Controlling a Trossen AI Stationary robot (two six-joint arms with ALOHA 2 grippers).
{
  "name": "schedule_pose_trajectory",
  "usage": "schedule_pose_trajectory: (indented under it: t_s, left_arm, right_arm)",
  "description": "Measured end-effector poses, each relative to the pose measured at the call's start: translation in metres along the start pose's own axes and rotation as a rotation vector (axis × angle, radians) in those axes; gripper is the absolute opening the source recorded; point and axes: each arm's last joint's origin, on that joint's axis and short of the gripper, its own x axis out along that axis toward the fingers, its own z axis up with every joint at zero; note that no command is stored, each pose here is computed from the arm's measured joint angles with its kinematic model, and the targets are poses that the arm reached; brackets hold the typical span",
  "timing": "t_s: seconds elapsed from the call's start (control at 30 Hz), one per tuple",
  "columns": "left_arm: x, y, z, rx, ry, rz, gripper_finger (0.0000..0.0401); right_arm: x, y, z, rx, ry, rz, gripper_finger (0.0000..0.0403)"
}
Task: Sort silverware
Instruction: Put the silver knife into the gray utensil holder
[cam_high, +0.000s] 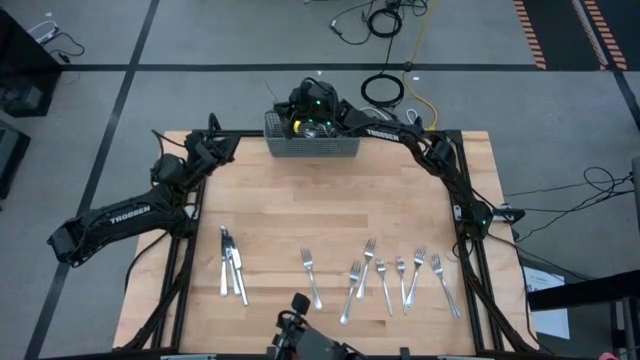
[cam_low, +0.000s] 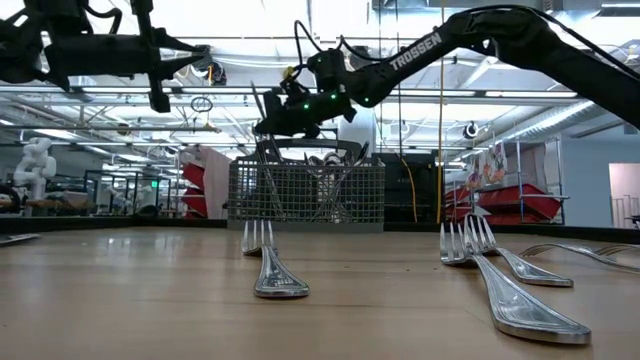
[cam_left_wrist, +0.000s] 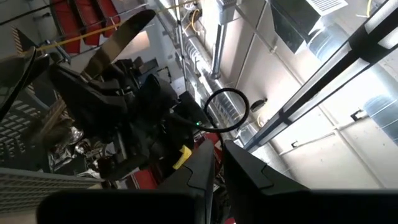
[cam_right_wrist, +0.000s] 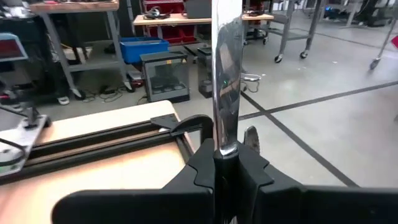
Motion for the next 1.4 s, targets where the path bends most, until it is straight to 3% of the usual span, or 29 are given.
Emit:
schedule_pose_trajectory:
  t_s: [0.27, 0.53, 0.73, 0.83, 0.93, 1.0, 1.1, 1.23, 1.3, 1.4]
  left_arm:
    - [0.0, 0.001, 0.0, 0.0, 0.004, 0.01, 0.0042]
    - [0.0, 0.002, -0.001, 0.0, 0.006, 0.015, 0.0042]
    - [0.0, 0.002, -0.001, 0.0, 0.006, 0.015, 0.0042]
    - [0.0, 0.001, -0.001, -0.001, 0.008, 0.014, 0.0042]
    - [0.0, 0.002, -0.002, 0.001, 0.044, 0.013, 0.0042]
    - [0.0, 0.004, -0.005, 0.041, 0.129, 0.008, 0.0042]
    - [-0.001, 0.006, -0.015, 0.126, 0.381, -0.051, 0.0042]
    - [-0.004, 0.004, -0.033, 0.123, 0.722, -0.109, 0.0042]
    - [-0.008, 0.004, -0.041, 0.067, 0.866, -0.053, 0.0042]
    - [-0.019, 0.008, -0.052, 0.014, 1.025, 0.133, 0.0038]
  right_arm:
    - [0.0, 0.002, -0.003, -0.011, 0.012, 0.003, 0.0011]
    - [0.0, 0.002, -0.004, 0.002, 0.016, 0.002, 0.0075]
    - [0.0, 0.002, -0.004, 0.01, 0.019, 0.002, 0.0079]
    - [-0.006, 0.004, 0.006, 0.037, 0.02, 0.043, 0.0076]
    - [-0.022, 0.017, 0.03, -0.013, 0.027, 0.128, 0.0076]
    - [-0.045, 0.036, 0.058, -0.109, 0.068, 0.184, 0.0076]
    - [-0.093, 0.075, 0.101, -0.314, 0.137, 0.267, 0.0076]
    - [-0.142, 0.12, 0.111, -0.42, 0.347, 0.368, 0.0076]
    - [-0.159, 0.136, 0.11, -0.422, 0.43, 0.411, 0.0076]
    - [-0.188, 0.153, 0.124, -0.383, 0.47, 0.399, 0.0073]
